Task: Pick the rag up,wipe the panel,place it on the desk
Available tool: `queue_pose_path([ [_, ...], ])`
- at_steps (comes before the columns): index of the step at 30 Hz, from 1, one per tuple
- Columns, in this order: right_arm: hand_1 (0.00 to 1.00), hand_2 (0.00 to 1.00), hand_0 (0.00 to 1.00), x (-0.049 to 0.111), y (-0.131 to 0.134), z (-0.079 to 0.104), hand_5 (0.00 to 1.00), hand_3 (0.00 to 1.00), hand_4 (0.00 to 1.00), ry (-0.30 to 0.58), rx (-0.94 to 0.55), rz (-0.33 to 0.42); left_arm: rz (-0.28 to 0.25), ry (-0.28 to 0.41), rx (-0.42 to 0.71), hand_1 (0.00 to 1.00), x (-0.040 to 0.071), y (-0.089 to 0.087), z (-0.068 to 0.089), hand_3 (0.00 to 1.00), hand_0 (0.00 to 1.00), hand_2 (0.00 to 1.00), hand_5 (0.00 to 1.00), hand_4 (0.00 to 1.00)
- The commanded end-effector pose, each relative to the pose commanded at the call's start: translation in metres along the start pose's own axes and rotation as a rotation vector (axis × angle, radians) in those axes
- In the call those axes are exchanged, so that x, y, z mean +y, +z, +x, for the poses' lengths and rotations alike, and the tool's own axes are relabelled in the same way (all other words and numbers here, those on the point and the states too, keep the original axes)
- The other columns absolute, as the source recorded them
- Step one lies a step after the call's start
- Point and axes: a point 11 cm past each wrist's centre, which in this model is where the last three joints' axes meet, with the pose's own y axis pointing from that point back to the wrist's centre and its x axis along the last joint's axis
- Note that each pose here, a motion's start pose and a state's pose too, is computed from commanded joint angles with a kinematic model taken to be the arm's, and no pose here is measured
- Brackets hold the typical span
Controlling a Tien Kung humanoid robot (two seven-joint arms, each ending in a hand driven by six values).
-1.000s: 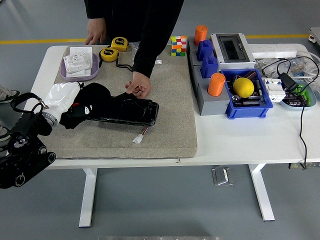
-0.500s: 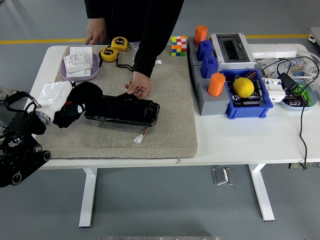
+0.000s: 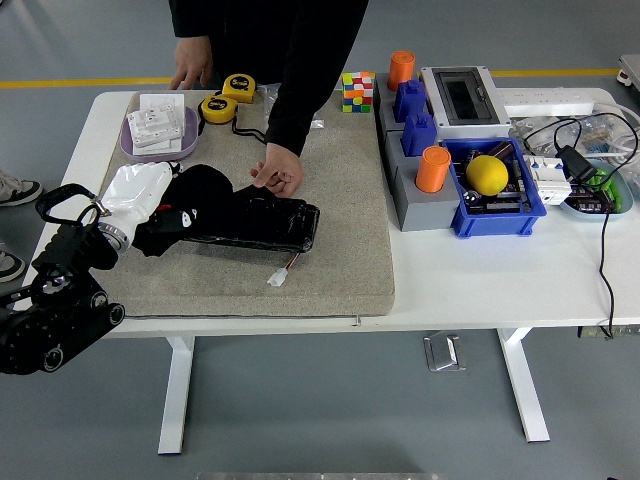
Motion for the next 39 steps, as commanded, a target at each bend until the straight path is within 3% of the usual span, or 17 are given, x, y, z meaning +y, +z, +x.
queue_pose_path([
  [4, 0.698, 0.721, 0.79, 0.0, 0.0, 0.001, 0.5, 0.663, 0.998, 0.001, 0.001, 0.001, -0.019, -0.014, -0.002, 0.258, 0.0, 0.009, -0.005, 0.548, 0.318, 0.331, 0.136, 0.493],
  [12, 0.698, 0.721, 0.793, 0.001, -0.001, 0.003, 0.501, 0.664, 0.998, 0.004, 0.003, 0.001, -0.105, -0.052, -0.009, 0.258, 0.001, 0.047, -0.017, 0.548, 0.318, 0.332, 0.136, 0.494],
  [21, 0.698, 0.721, 0.791, 0.001, -0.003, 0.007, 0.501, 0.664, 0.998, 0.011, 0.009, 0.004, -0.19, -0.061, -0.015, 0.258, 0.0, 0.084, -0.018, 0.55, 0.317, 0.332, 0.135, 0.494],
  [39, 0.698, 0.721, 0.79, 0.002, -0.003, 0.012, 0.499, 0.663, 0.998, 0.018, 0.018, 0.001, -0.259, -0.107, -0.031, 0.258, 0.007, 0.115, -0.035, 0.55, 0.317, 0.333, 0.134, 0.492],
])
